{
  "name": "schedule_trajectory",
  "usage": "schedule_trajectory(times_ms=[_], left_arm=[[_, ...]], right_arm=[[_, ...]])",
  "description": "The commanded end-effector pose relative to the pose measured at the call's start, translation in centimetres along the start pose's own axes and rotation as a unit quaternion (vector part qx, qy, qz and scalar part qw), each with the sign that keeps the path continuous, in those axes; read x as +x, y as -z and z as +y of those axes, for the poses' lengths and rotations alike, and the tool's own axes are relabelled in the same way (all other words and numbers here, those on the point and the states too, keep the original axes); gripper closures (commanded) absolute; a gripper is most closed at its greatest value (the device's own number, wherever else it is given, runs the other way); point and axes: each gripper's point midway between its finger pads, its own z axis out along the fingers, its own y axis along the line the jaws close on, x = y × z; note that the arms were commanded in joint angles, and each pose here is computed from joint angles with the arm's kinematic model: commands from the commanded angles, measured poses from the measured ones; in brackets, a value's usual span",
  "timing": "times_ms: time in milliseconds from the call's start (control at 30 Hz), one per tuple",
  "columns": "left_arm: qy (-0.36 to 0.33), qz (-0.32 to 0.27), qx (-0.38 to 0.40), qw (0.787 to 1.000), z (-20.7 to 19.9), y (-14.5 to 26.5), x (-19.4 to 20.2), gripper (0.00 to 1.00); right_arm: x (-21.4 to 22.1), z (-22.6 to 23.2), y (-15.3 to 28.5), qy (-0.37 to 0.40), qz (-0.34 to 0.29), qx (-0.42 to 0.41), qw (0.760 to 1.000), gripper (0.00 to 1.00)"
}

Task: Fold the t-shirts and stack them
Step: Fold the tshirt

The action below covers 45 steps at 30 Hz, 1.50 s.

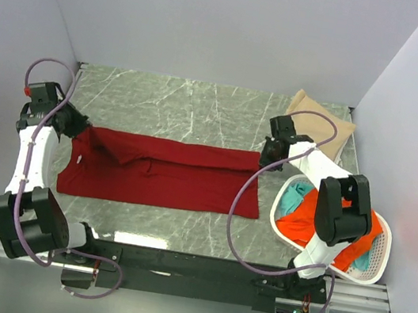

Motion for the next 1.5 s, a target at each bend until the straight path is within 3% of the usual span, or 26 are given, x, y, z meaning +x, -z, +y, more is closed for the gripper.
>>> schedule_trajectory(times_ms=[0,600,667,700,800,833,967,1200,1367,1400,1467], left_arm=[[-0.011,0.0,0.005,1.0,0.5,1.0,0.4,1.0],[0.01,0.016,-0.003,1.0,3.6,0.9,1.8,1.0],[0.01,0.023,-0.002,1.0,3.7,0.6,2.1,1.0],[0.007,0.019,0.002,1.0,3.6,0.4,1.8,1.0],[0.001,0.027,-0.002,1.0,3.8,-1.0,1.4,1.0],[0.003,0.029,-0.003,1.0,3.9,-1.4,1.2,1.0],[0.004,0.047,0.004,0.999,3.7,-3.9,0.7,1.0],[0.008,0.065,-0.017,0.998,4.8,-8.4,-0.5,1.0],[0.016,0.064,-0.029,0.997,5.6,-10.6,-1.1,1.0],[0.014,0.06,-0.031,0.998,5.6,-10.8,-1.3,1.0],[0.014,0.05,-0.042,0.998,6.1,-11.3,-1.8,1.0]], right_arm=[[0.1,-0.2,1.3,0.0,-0.023,0.017,1.0,1.0],[3.5,-1.7,0.8,-0.004,0.002,0.08,0.997,1.0],[3.5,-1.6,0.9,-0.001,0.005,0.082,0.997,0.89],[3.0,-1.3,1.1,0.0,0.0,0.079,0.997,0.78],[1.5,0.1,2.1,0.012,-0.022,0.07,0.997,0.59],[1.2,0.3,2.6,0.016,-0.026,0.071,0.997,0.56],[-1.1,3.6,5.0,0.038,-0.069,0.045,0.996,0.53],[0.4,17.6,9.0,0.11,-0.097,-0.157,0.977,0.59],[4.7,29.0,11.8,0.156,-0.078,-0.331,0.927,0.61],[5.8,30.3,10.7,0.165,-0.063,-0.337,0.925,0.62],[7.2,34.3,12.6,0.191,-0.06,-0.385,0.901,0.62]])
